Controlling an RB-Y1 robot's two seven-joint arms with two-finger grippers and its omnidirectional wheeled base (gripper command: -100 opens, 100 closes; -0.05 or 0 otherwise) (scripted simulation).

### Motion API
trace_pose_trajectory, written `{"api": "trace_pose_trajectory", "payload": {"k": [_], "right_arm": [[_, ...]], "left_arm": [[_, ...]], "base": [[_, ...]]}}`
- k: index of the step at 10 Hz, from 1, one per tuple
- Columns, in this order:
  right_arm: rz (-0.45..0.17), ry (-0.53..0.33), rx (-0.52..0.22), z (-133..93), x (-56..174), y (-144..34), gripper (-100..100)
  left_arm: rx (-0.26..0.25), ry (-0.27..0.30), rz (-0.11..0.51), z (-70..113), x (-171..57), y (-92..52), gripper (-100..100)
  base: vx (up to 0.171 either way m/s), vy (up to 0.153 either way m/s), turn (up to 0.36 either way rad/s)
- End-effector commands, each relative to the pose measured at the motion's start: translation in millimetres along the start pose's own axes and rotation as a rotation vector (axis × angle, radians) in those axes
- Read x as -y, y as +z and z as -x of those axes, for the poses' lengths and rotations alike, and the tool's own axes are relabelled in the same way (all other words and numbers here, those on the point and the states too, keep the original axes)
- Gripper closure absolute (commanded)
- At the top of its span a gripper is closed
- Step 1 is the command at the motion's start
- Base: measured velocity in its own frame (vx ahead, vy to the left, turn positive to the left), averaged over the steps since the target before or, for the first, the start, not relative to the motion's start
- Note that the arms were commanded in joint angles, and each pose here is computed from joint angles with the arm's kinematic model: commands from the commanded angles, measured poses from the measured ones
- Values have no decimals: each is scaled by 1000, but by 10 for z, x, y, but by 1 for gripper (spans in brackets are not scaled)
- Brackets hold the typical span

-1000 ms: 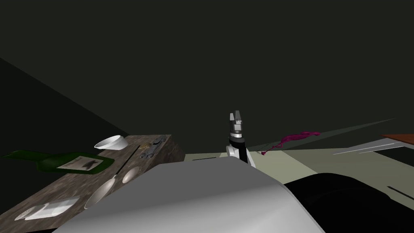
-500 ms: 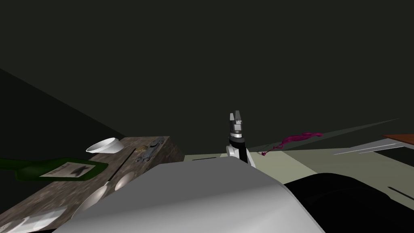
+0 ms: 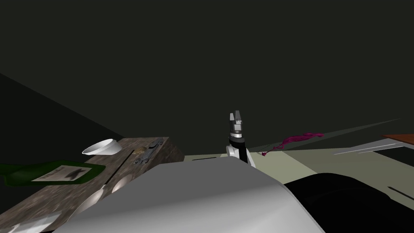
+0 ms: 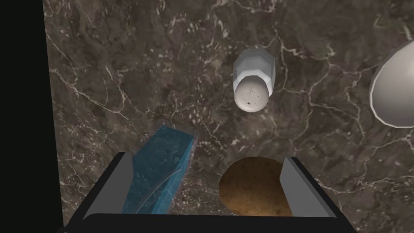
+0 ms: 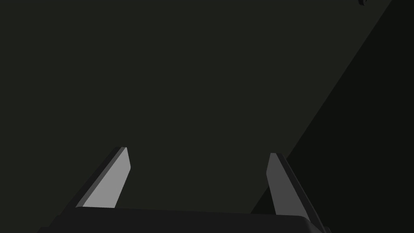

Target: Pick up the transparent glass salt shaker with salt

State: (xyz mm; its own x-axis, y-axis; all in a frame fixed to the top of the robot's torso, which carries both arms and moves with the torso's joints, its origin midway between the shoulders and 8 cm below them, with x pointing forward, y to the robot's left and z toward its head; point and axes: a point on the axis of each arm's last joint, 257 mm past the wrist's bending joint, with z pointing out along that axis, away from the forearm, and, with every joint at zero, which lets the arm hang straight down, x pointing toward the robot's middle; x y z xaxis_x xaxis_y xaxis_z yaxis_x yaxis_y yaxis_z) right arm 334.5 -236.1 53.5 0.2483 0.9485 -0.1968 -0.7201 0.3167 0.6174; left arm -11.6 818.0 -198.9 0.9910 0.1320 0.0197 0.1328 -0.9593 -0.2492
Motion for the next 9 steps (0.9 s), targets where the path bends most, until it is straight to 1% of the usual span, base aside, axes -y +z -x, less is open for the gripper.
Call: {"api": "trace_pose_trajectory", "payload": {"k": [1,2,3,4,5,7,9], "right_arm": [[0,0,0,0,0,0,0],[0,0,0,0,0,0,0],[0,0,0,0,0,0,0],[0,0,0,0,0,0,0],[0,0,0,0,0,0,0],[0,0,0,0,0,0,0],[0,0,0,0,0,0,0]], "left_arm": [[-7,14,-12,-60,31,-42,-100],[-13,2,30,-54,-124,113,-100],[-20,-8,66,-58,-260,239,-100],[-23,-12,82,-62,-320,292,-100],[-29,-18,108,-70,-421,377,-100],[-31,-12,103,-93,-406,364,-100],[-29,-17,107,-78,-418,370,-100]], "base": [[0,0,0],[21,11,-17],[58,30,-23],[63,34,-20],[52,38,-14],[21,20,-1],[0,0,0]]}}
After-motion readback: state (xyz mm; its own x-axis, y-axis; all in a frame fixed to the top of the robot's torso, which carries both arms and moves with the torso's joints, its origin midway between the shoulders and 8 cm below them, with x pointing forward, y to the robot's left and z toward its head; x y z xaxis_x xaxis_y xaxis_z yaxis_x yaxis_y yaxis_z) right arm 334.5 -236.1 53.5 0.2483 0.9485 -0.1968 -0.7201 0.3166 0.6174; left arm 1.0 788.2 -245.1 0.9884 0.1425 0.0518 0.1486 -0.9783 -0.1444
